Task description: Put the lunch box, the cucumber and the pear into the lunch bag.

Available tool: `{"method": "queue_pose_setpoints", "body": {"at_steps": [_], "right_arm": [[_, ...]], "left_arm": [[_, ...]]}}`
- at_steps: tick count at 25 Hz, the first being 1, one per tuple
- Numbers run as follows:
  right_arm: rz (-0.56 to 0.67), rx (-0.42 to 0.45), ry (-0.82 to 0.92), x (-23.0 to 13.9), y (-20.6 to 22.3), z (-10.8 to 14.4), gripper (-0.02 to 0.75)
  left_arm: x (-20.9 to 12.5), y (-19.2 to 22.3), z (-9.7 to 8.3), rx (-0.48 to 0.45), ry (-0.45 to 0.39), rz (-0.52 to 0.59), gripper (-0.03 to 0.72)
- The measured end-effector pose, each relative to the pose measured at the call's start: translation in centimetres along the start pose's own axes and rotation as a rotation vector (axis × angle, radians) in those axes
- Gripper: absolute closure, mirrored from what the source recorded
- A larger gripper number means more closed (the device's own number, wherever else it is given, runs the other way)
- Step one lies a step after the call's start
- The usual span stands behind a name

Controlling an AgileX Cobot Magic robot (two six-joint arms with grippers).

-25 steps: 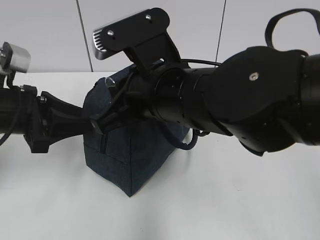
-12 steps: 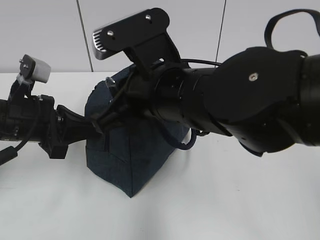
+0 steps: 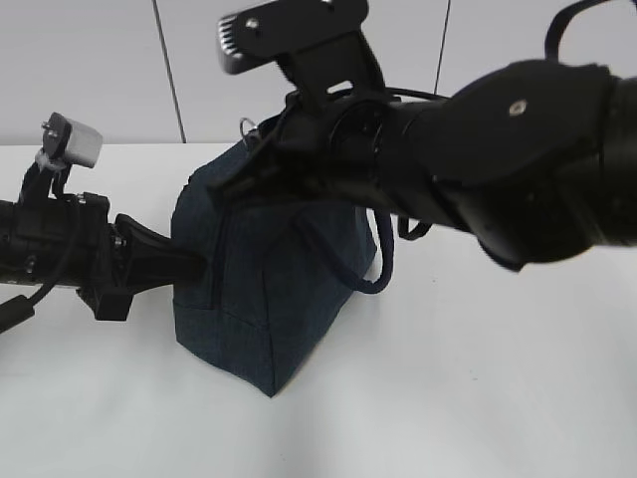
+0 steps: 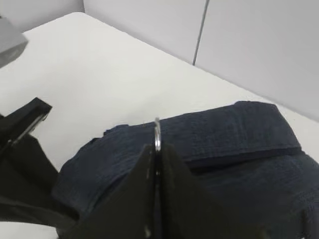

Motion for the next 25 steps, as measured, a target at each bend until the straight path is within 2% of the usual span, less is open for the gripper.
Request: {"method": "queue_pose_setpoints", "body": {"at_steps": [7,10,15,25], "right_arm": [[0.041,0.006,0.212,1.5,1.7,-5.9,0.738],[0.054,0.035,0.288,1.8,2.3,-7.3,0.738],[0.078,0.012,0.414,0.8,4.5,-10.4,0.738],[0.087,0.034,0.783,-2.0,9.3,-16.5,0.738]], "left_arm": [[-0.2,-0.1,-0.2,-0.009,0.008,0.015,0.677],[-0.3,-0.1,-0.2,-0.011,0.01,0.019,0.677],[-0.3,-0.1,-0.3,-0.013,0.008,0.023,0.678],[-0.4,-0.1,-0.3,-0.014,0.003,0.025,0.678]]}}
Point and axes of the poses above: a point on each arm's last joint axis where the gripper is mounted, y pointing out along that axis toward the gripper, z along the wrist's bending axis when the last joint is at zero, x = y × z, the point moved 8 cm from there along y, pointing out along that axis toward the gripper, and after that the axes turned 6 degrees about y, right-handed, at the moved point
